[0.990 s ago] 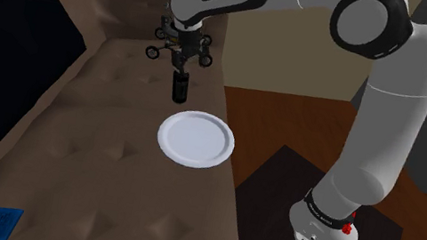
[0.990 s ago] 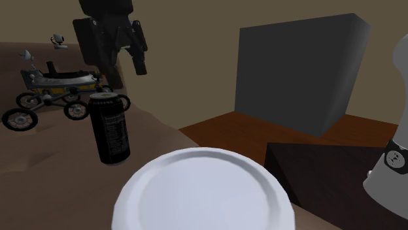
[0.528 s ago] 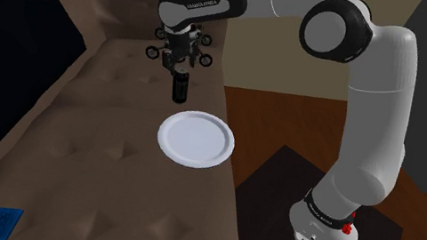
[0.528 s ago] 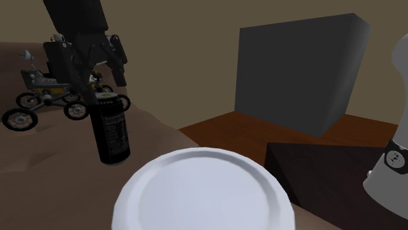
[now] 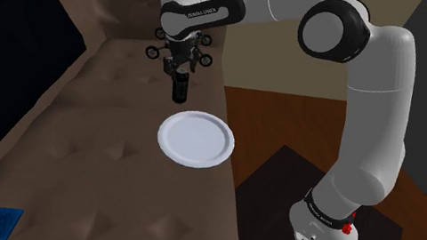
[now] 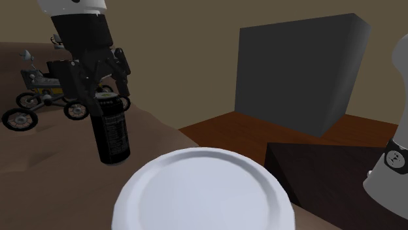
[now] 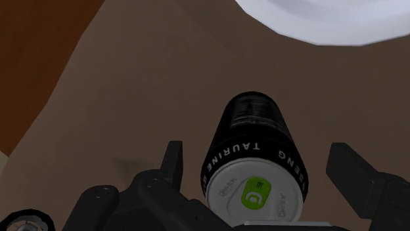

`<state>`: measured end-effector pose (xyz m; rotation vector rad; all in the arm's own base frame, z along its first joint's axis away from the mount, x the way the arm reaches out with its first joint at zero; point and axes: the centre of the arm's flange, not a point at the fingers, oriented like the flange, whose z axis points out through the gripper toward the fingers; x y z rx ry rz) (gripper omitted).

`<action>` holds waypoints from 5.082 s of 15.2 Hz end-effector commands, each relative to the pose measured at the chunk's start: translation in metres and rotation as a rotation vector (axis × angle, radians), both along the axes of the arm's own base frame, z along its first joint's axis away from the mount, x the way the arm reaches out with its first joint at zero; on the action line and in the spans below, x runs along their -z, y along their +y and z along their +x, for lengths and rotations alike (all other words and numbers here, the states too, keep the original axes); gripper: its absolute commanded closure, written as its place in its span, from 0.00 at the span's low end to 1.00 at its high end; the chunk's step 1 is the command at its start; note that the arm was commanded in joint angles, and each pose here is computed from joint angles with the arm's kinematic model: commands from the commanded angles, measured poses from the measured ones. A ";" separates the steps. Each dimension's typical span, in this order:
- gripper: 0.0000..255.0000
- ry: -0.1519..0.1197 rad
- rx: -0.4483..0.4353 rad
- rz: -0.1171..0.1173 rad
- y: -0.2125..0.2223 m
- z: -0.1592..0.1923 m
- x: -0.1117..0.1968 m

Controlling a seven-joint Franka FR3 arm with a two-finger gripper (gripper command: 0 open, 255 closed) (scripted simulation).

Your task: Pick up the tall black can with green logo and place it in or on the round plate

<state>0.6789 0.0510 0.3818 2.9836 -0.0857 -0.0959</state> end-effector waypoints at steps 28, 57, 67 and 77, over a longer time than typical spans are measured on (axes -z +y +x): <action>1.00 0.000 0.000 0.000 0.000 0.000 -0.074; 1.00 0.000 0.000 0.000 0.090 -0.220 -0.106; 1.00 0.000 0.000 0.000 0.090 -0.220 -0.053; 1.00 0.000 0.000 0.000 0.090 -0.220 -0.017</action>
